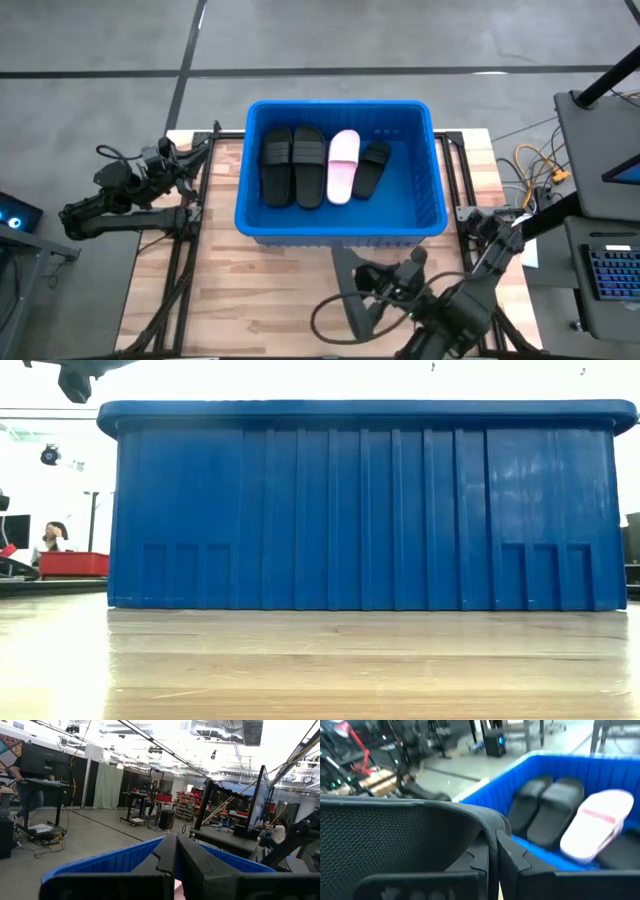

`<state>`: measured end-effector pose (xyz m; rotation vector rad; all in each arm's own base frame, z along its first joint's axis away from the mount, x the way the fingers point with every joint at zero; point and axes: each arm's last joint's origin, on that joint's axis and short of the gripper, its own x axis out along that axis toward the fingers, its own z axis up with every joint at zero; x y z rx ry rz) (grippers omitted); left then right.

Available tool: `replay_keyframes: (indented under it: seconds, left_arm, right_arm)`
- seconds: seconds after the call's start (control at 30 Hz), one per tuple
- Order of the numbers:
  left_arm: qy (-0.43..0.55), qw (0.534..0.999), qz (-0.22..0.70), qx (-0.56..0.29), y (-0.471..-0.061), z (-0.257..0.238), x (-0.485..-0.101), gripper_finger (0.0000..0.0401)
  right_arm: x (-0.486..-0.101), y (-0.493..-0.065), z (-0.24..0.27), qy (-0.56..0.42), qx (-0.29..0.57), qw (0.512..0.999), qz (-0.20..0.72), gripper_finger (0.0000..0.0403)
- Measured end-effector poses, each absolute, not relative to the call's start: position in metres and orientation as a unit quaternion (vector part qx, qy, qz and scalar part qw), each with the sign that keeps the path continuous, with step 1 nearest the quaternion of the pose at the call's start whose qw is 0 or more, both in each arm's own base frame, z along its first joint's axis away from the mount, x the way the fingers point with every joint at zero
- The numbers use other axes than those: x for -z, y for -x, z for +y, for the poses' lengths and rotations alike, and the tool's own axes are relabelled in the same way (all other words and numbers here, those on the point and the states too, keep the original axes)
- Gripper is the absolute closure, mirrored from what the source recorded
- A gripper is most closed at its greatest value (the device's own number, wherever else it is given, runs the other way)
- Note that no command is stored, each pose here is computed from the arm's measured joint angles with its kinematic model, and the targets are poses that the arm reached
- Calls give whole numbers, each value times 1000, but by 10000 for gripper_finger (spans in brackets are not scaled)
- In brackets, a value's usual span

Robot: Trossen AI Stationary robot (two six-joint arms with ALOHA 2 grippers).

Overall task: Pick and place slides into bin
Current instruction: Put the black slide into the blue bin

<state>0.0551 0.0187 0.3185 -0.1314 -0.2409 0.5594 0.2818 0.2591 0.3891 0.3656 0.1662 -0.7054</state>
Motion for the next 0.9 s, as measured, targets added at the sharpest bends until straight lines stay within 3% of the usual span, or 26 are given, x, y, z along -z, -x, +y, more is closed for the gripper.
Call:
replay_keyframes:
  seconds: [0.27, 0.9]
  left_arm:
    - [65, 952, -119, -275, -55, 19, -318, 401]
    - [63, 952, -118, -276, -55, 19, -318, 401]
  right_arm:
    - [-432, -258, 231, -113, 340, 932, 54, 391]
    - [-507, -200, 115, -17, 362, 926, 111, 392]
